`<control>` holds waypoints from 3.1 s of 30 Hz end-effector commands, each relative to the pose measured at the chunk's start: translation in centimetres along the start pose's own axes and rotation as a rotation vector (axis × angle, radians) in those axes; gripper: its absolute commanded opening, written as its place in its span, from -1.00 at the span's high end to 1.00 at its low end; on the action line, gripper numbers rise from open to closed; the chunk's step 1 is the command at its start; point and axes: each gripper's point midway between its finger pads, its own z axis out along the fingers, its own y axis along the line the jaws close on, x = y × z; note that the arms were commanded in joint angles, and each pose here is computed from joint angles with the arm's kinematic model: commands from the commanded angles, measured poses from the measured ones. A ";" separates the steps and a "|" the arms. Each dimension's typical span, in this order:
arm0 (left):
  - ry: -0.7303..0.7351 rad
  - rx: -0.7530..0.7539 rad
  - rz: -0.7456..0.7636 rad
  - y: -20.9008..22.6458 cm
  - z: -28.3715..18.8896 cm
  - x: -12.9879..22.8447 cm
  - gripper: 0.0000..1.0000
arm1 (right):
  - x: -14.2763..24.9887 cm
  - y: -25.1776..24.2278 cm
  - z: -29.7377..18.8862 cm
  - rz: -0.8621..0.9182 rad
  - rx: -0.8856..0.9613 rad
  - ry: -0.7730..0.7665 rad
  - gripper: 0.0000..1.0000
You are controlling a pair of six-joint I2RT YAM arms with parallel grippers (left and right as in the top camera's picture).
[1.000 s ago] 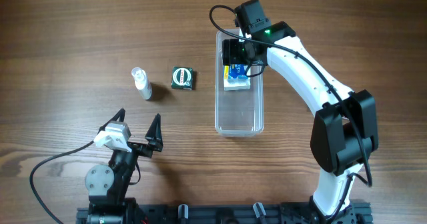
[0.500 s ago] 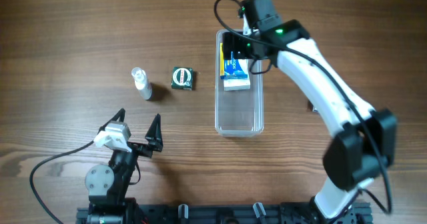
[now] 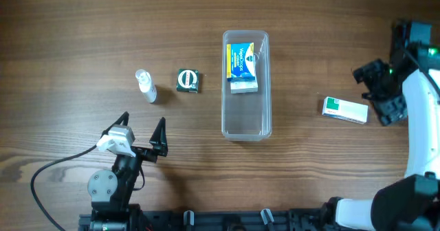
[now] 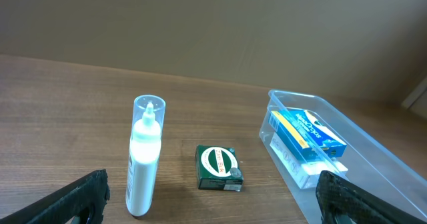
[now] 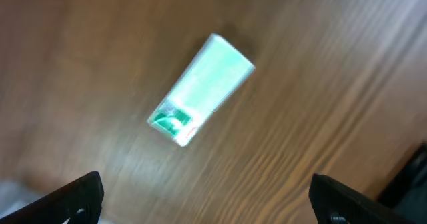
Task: Pack container
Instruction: 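Move right gripper to the white-green Panadol box and grasp it, then carry the Panadol box into the container's near end and release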
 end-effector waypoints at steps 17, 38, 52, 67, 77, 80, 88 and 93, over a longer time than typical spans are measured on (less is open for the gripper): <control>0.003 -0.002 0.015 0.1 0.0 0.2 -0.99 | 1.7 -0.8 11.1 0.663 0.012 0.044 -0.97; 0.002 -0.002 0.015 0.1 0.0 0.2 -0.99 | 2.2 -2.9 16.5 0.638 0.205 0.027 -0.80; 0.003 -0.002 0.015 0.1 0.0 0.2 -1.00 | 3.6 -2.1 16.5 0.655 0.183 0.115 -0.23; 0.003 -0.002 0.015 0.1 0.0 0.2 -1.00 | 0.3 -1.8 15.1 0.410 0.154 -0.019 0.14; 0.002 -0.002 0.015 0.1 0.0 0.2 -0.99 | 2.1 15.8 0.4 -0.514 -0.377 -0.228 0.04; 0.003 -0.002 0.015 0.1 0.0 0.2 -1.00 | 8.9 20.3 -2.5 -0.785 -0.542 -0.239 0.14; 0.002 -0.002 0.014 0.1 0.0 0.2 -1.00 | 17.7 24.0 -5.4 -1.084 -0.704 -0.309 0.00; 0.003 -0.002 0.015 0.1 0.0 0.2 -0.99 | 20.6 24.2 -2.8 -1.146 -0.665 -0.254 -0.06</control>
